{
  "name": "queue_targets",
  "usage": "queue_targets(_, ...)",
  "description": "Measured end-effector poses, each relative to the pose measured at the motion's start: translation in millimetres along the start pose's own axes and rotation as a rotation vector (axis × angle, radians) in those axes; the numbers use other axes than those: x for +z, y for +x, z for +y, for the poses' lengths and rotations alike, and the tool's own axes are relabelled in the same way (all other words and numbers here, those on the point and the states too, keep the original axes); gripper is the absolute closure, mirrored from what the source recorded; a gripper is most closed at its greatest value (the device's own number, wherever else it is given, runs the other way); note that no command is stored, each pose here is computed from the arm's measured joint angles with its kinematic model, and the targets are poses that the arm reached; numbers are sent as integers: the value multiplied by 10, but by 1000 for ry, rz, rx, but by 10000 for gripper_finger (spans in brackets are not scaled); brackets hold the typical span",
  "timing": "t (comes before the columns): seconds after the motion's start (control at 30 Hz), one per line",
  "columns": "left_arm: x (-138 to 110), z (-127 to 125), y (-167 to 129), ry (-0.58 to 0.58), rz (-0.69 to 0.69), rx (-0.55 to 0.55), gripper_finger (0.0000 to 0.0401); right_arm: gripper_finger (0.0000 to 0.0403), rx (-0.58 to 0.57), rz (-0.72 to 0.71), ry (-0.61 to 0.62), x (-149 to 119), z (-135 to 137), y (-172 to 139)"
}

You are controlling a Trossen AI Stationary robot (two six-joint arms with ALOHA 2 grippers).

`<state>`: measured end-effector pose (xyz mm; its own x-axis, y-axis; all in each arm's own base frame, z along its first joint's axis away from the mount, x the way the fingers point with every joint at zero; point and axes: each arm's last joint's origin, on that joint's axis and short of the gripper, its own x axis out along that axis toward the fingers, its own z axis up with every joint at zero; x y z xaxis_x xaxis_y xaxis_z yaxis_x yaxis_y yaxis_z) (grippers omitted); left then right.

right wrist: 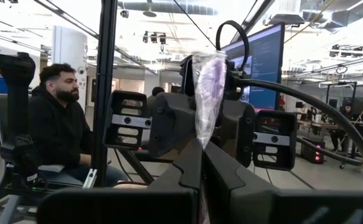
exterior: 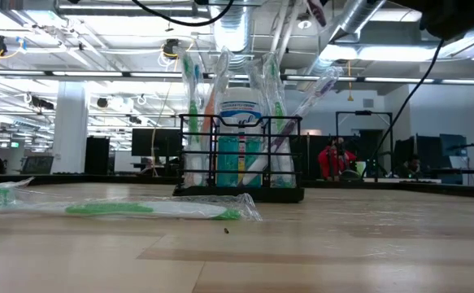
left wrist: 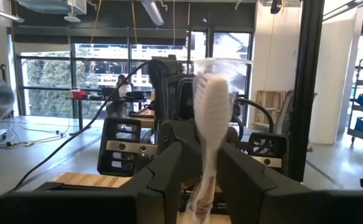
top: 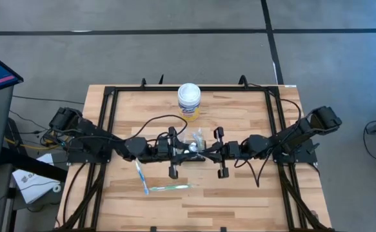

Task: Pick & Place toothbrushing station
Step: Put the purple toothbrush into the mesh organizer

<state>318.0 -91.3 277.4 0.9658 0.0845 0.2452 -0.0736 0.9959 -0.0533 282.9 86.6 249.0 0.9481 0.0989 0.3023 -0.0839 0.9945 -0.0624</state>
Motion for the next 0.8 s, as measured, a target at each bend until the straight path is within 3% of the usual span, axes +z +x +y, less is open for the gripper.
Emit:
queue_targets(0.23, -4, -6, -1, 0, 2, -20, 388, 403, -2, 26, -6, -25, -2, 0)
queue_targets(0.6, -2, -25, -15, 3, 14, -16, 395, 399, -3, 55, -30, -46, -11, -1)
queue_targets(0.8, 65, -122, -86, 22, 19, 8, 396, 357, 6, 124, -40, -18, -19, -36)
